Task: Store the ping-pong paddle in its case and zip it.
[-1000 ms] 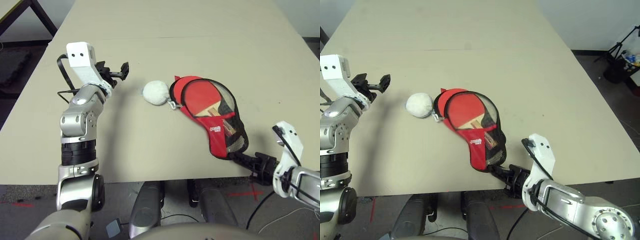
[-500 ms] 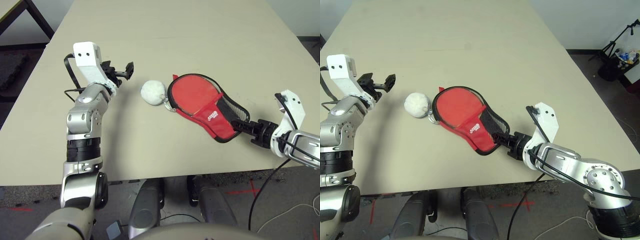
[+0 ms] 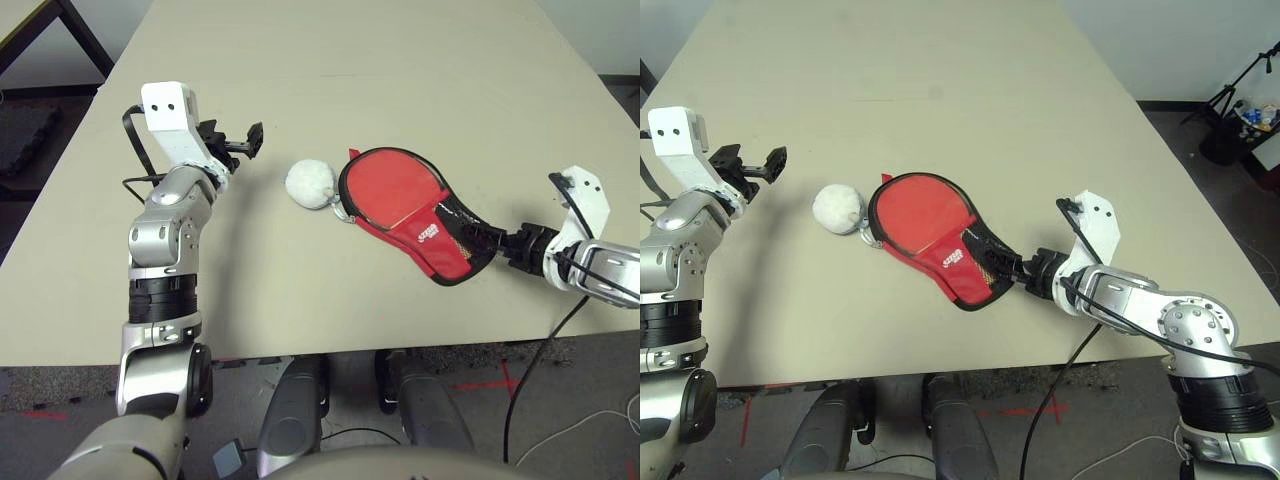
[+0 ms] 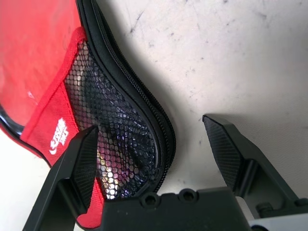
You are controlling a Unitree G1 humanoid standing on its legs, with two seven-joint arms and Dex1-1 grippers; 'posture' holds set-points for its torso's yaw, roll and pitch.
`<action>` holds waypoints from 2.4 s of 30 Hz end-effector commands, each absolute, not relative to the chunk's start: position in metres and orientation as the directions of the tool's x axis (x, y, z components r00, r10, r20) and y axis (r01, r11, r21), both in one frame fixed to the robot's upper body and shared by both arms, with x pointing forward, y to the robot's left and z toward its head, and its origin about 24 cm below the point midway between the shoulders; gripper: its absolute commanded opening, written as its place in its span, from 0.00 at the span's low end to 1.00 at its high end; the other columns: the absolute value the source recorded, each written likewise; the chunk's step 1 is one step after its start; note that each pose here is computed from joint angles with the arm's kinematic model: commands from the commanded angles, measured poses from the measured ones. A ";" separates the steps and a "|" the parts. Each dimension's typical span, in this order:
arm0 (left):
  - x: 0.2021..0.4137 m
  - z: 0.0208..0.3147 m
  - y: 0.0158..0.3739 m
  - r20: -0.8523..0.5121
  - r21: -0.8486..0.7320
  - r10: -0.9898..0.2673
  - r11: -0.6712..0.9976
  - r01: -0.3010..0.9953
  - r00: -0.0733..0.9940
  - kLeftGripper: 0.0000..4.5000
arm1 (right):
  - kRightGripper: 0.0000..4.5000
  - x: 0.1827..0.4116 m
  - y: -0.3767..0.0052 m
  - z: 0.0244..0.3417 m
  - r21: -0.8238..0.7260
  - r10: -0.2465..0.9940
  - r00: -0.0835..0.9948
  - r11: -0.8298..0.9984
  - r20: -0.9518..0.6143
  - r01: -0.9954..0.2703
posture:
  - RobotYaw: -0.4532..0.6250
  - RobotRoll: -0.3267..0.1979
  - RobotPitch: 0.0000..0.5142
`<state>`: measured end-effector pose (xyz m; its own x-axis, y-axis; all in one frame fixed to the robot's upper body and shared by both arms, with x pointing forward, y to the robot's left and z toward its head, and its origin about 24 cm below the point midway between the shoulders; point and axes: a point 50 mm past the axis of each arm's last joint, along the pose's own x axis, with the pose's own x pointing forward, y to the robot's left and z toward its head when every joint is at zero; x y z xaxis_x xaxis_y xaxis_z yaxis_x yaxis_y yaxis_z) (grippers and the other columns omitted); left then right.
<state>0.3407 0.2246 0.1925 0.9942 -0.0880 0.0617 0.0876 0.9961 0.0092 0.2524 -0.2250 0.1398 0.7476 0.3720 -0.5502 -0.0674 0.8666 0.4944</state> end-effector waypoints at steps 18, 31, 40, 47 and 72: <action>0.343 0.198 0.221 0.059 0.018 -0.106 0.994 0.105 0.993 1.00 | 0.99 0.257 -0.219 0.081 0.743 0.674 0.468 0.667 -0.572 -0.054 | 0.49 0.62 0.38; 0.340 0.200 0.225 0.056 0.025 -0.098 0.995 0.097 0.994 1.00 | 0.99 0.254 -0.214 0.065 0.739 0.751 0.276 0.652 -0.600 -0.167 | 0.51 0.62 0.38; 0.342 0.202 0.221 0.059 0.025 -0.107 0.994 0.106 0.992 1.00 | 0.99 0.261 -0.194 0.067 0.782 0.808 0.221 0.586 -0.546 -0.213 | 0.51 0.62 0.37; 0.342 0.201 0.221 0.058 0.023 -0.109 0.994 0.108 0.992 1.00 | 0.99 0.261 -0.178 0.068 0.797 0.831 0.192 0.556 -0.522 -0.235 | 0.51 0.62 0.38; 0.340 0.195 0.222 0.049 0.010 -0.092 0.996 0.092 0.995 1.00 | 0.01 0.197 -0.155 0.080 0.744 0.820 0.159 0.567 -0.549 -0.354 | 0.50 0.62 0.40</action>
<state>0.3412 0.2243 0.1993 0.9942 -0.0879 0.0614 0.0872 0.9961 0.0128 0.2184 -0.1693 0.0968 0.3148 0.8134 -0.4892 -0.3727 0.5800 0.7244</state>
